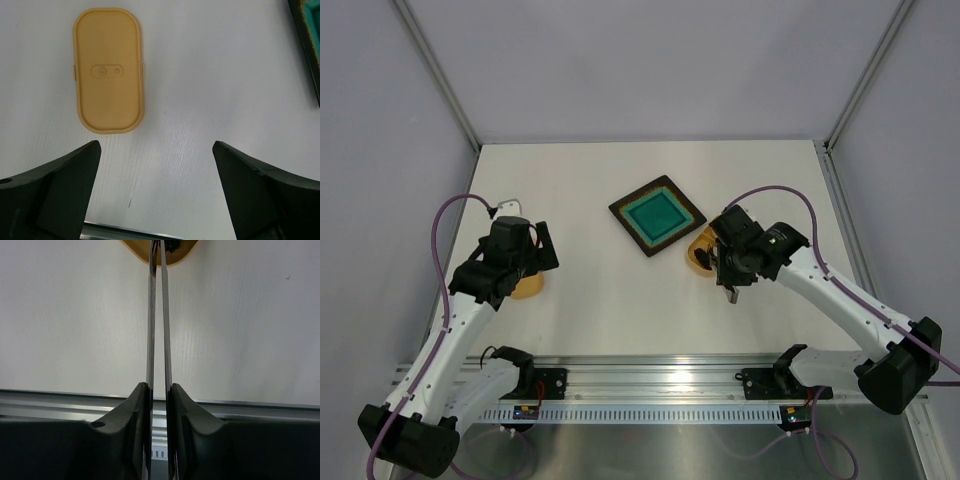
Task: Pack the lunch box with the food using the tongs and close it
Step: Adjust the fake food in the packing box.
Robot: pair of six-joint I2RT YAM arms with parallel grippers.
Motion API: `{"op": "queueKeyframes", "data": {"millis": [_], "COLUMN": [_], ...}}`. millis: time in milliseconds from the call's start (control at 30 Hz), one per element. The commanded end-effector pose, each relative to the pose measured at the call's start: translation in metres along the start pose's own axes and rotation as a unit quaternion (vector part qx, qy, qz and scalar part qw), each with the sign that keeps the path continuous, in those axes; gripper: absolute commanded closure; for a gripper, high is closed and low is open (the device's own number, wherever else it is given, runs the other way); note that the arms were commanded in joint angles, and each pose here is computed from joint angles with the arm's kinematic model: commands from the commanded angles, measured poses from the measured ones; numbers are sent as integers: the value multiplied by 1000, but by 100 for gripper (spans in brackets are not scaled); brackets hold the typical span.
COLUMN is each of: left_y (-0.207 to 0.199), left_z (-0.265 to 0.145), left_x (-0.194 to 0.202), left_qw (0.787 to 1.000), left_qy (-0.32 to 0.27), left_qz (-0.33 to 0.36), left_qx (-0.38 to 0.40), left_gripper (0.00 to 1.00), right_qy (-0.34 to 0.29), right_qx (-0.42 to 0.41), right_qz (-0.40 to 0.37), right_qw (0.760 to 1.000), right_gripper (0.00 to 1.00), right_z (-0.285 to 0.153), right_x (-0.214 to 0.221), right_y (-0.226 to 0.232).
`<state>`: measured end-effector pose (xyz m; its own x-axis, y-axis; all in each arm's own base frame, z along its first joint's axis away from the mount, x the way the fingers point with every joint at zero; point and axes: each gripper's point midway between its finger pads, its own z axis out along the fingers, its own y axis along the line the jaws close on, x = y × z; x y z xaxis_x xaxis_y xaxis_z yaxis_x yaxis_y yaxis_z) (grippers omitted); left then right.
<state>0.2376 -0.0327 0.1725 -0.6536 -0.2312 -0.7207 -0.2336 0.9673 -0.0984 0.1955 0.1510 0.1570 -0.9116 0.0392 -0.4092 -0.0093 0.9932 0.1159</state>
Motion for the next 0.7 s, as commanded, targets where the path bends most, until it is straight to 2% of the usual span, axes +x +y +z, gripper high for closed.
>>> {"op": "queueKeyframes", "data": {"millis": [0,300,533,667], "left_y": [-4,-3,-5,-6], "left_z": [-3,-2,-1,-3], "left_x": [-9,-11,-11,-13], "left_qw": [1000,1000,1000,1000], "left_qy": [-23,-24,-22,-25], "left_qz": [-9,-8,-10,-11], "left_qx": [12,9,12,12], "left_gripper": [1,1,1,1], "right_qy": [-34,-27,7,-6], "right_qx": [3,21,-74,-109], "right_qz": [-4,-13,-50,-58], "right_qw": [999,999,996,992], "right_gripper": [88,89,90,91], "right_z": [-4,5,3,-7], "right_x": [-19,-19,-9,-15], "right_y": [4,2,37,49]}}
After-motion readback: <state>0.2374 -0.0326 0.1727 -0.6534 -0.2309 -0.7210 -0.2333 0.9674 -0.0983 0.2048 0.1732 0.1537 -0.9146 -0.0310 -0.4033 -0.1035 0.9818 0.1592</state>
